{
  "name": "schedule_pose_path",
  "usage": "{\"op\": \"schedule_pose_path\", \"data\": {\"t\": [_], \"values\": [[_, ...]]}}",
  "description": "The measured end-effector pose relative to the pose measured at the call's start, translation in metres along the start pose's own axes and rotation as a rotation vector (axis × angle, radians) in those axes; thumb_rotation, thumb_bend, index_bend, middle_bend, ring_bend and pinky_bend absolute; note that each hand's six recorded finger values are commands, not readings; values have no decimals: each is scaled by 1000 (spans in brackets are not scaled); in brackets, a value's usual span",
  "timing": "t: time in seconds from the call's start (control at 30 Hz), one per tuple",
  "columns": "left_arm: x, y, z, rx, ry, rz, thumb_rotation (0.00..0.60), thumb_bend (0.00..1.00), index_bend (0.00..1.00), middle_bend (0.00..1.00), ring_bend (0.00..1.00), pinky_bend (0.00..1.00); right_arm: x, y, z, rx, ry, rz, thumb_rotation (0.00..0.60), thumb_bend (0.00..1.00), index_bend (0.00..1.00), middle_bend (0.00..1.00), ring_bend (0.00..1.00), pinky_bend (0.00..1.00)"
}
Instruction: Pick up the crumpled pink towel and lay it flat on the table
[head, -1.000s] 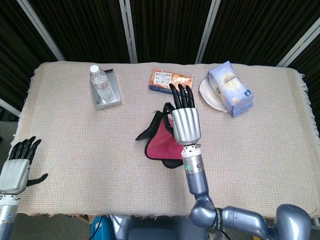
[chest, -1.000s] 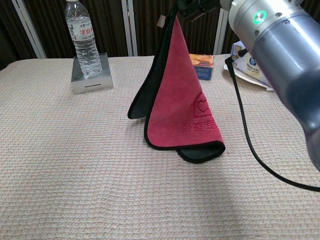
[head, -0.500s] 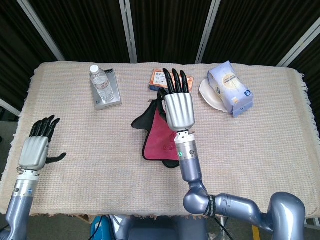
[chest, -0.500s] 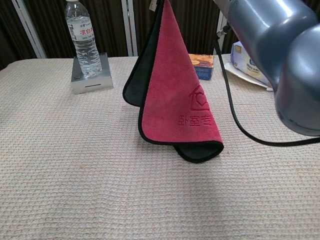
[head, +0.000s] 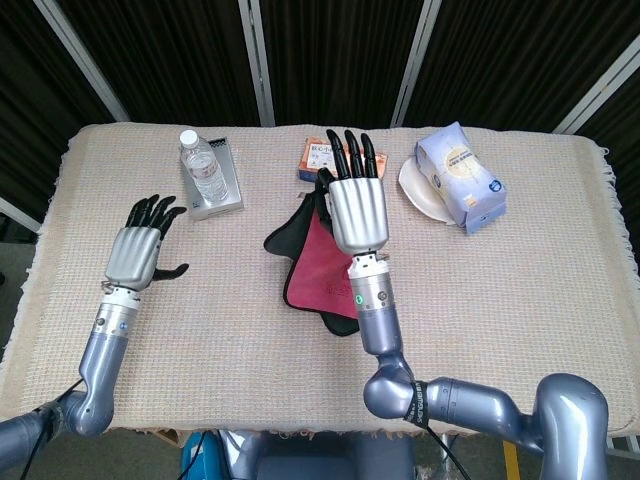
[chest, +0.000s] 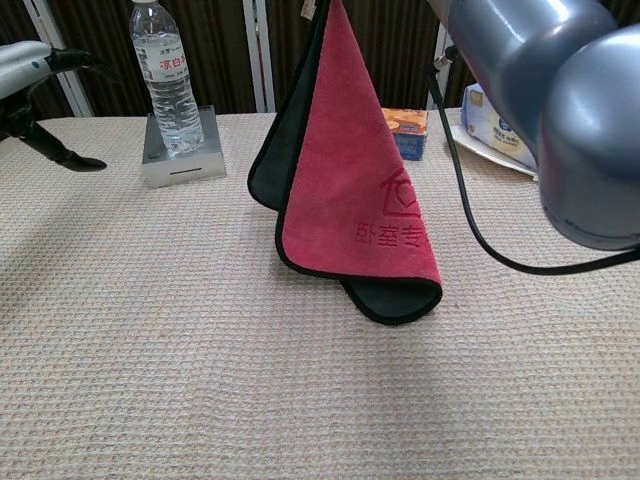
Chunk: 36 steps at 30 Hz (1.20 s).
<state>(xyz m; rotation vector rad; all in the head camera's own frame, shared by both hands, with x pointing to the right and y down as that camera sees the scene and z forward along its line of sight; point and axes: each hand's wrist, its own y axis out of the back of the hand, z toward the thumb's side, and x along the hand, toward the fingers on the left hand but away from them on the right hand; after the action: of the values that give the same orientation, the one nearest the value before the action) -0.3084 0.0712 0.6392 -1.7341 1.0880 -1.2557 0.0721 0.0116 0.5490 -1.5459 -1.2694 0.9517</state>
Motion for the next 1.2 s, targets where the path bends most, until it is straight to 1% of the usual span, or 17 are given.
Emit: {"op": "schedule_pose_path", "data": {"t": [0.17,0.27,0.37,0.53,0.73,0.87,1.13,1.2], "values": [[22,-18,14,1,-11,-21,600,266,260,145,6,93,0,2,1,7,-1,-2,600,477,581,124,0,0],[34,-29,25,-5,-21,-38,600,299,300,166,16,95,0,2,1,11,-4,-2,600,477,581,124,0,0],[43,-41,35,-21,-29,-66,600,312,329,177,18,96,1,2,0,14,-6,-1,600,477,581,124,0,0],[55,-60,51,-75,-32,-143,600,320,337,180,18,97,4,2,0,18,-7,3,600,477,581,124,0,0],[66,-75,73,-110,-44,-174,600,345,363,181,18,97,6,1,-1,24,-7,6,600,477,581,124,0,0],[70,-80,84,-121,-45,-184,600,363,365,179,18,97,7,0,-1,16,-14,13,600,477,582,124,0,0],[78,-97,93,-179,4,-246,600,404,368,176,18,97,8,1,-6,21,-20,13,600,476,581,124,0,0],[80,-101,96,-178,8,-259,600,404,368,176,18,97,8,2,-7,22,-23,11,600,477,582,124,0,0]]}}
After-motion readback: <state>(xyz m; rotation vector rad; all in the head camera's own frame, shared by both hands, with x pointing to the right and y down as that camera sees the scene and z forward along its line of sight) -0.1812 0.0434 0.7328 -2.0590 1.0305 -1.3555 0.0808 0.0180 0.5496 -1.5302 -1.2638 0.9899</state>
